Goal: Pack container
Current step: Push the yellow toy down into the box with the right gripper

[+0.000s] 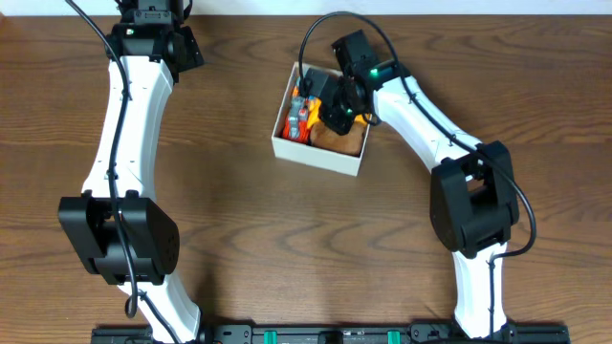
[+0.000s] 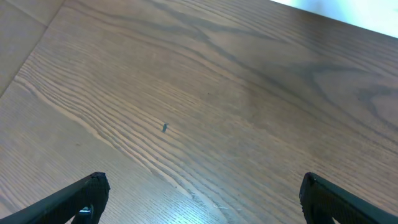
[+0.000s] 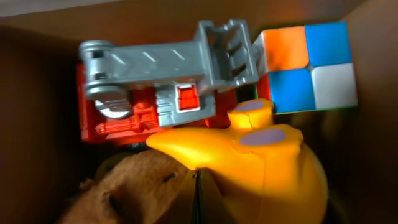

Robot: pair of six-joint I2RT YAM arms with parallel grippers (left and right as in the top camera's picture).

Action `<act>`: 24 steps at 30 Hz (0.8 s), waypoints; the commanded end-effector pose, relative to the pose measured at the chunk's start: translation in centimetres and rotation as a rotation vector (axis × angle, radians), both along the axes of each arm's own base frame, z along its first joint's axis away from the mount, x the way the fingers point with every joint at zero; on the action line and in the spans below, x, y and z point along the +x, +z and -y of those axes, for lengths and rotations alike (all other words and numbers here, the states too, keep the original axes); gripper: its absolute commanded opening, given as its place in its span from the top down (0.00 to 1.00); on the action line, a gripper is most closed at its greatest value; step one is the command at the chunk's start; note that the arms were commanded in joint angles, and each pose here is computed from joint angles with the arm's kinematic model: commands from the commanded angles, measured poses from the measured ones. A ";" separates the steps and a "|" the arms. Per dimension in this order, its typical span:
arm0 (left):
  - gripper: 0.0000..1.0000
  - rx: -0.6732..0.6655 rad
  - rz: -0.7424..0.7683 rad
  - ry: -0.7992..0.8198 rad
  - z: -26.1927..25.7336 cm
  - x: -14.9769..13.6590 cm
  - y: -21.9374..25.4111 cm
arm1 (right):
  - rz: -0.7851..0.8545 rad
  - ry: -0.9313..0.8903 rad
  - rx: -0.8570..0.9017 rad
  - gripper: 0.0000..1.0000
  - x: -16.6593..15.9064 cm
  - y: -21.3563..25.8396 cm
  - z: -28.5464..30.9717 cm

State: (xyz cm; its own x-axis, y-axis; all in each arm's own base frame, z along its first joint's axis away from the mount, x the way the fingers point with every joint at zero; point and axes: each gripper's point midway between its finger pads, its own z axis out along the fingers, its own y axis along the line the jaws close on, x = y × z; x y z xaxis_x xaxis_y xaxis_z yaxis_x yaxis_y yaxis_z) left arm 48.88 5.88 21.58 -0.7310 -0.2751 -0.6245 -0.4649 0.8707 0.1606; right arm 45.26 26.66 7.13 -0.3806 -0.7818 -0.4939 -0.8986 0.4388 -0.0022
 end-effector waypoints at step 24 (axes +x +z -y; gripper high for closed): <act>0.02 0.000 0.010 0.003 -0.1 0.0 0.4 | 0.117 -0.058 -0.065 0.99 1.7 2.6 0.4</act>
State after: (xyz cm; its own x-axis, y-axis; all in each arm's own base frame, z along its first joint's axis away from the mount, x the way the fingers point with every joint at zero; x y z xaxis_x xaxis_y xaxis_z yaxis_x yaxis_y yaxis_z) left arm 48.88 5.88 21.58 -0.7310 -0.2751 -0.6245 -0.4649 0.8707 0.1606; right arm 46.05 26.10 7.05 -0.3814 -0.8065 -0.4518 -0.8813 0.4647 -0.0855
